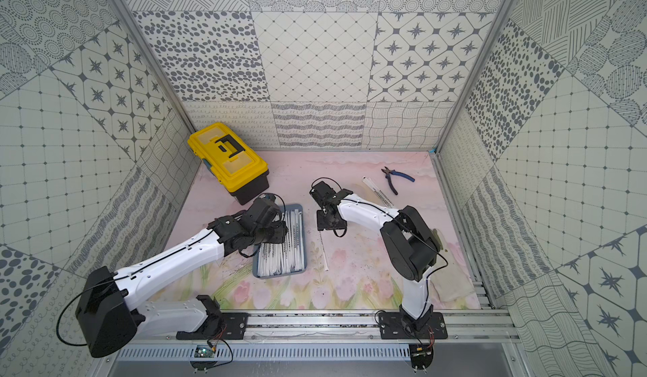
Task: Put the straws into the storage box
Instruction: Pick up the straw from the center of the board.
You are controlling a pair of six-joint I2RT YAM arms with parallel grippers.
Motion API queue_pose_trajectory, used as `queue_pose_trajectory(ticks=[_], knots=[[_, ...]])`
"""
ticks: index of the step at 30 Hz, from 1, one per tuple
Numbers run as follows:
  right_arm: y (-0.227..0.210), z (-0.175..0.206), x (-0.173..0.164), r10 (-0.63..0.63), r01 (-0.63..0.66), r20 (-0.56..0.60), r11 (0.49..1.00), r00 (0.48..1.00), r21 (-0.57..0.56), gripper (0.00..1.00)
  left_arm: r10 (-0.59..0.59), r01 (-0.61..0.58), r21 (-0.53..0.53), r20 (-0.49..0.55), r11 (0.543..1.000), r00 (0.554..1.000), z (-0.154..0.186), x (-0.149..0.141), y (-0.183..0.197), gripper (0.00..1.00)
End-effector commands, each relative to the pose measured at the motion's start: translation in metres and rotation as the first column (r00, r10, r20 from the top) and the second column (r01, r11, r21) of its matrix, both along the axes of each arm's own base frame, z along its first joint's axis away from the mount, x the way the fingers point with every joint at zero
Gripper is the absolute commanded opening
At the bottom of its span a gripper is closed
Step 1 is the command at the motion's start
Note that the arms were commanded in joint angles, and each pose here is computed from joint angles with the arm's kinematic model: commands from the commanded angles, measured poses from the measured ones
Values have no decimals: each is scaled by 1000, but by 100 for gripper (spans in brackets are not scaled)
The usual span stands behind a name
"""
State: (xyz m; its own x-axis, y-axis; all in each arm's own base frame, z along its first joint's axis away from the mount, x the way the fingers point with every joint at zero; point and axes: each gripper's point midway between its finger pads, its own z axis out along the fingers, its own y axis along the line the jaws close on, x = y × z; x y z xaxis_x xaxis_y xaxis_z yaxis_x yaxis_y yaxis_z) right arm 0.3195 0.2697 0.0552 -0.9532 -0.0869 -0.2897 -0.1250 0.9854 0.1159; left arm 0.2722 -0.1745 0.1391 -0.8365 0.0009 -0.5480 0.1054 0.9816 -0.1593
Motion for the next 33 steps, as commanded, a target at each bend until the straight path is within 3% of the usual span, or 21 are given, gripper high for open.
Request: queue_pose_trajectory(ticks=[1,6,14,20,22,28,33], knots=[[20,-8,8,-40,40,6,998,999,49,52,19,-19,27,-10,999,1000,-4,-4,14,61],[40,-11,3,34,-35,12,999,999,41,43,12,-12,30,-17,999,1000,-7,-5,14,61],[44,-26,-7,99,-99,-4,995,995,-28,38,20,-19,24,-20,1000,1000,-9,-3,16,60],[38,-36,-9,152,-149,9,979,988,-140,37,17,-17,27,-19,1000,1000,-8,-3,17,61],[37,-37,-10,158,-154,12,976,987,-156,32,17,-17,28,-17,999,1000,-8,-3,17,61],[34,-22,-4,170,-152,76,968,983,-200,13,22,-22,28,-13,999,1000,-5,-2,18,61],[33,12,0,169,-138,149,970,974,-202,9,61,-61,39,8,997,998,4,1,37,61]])
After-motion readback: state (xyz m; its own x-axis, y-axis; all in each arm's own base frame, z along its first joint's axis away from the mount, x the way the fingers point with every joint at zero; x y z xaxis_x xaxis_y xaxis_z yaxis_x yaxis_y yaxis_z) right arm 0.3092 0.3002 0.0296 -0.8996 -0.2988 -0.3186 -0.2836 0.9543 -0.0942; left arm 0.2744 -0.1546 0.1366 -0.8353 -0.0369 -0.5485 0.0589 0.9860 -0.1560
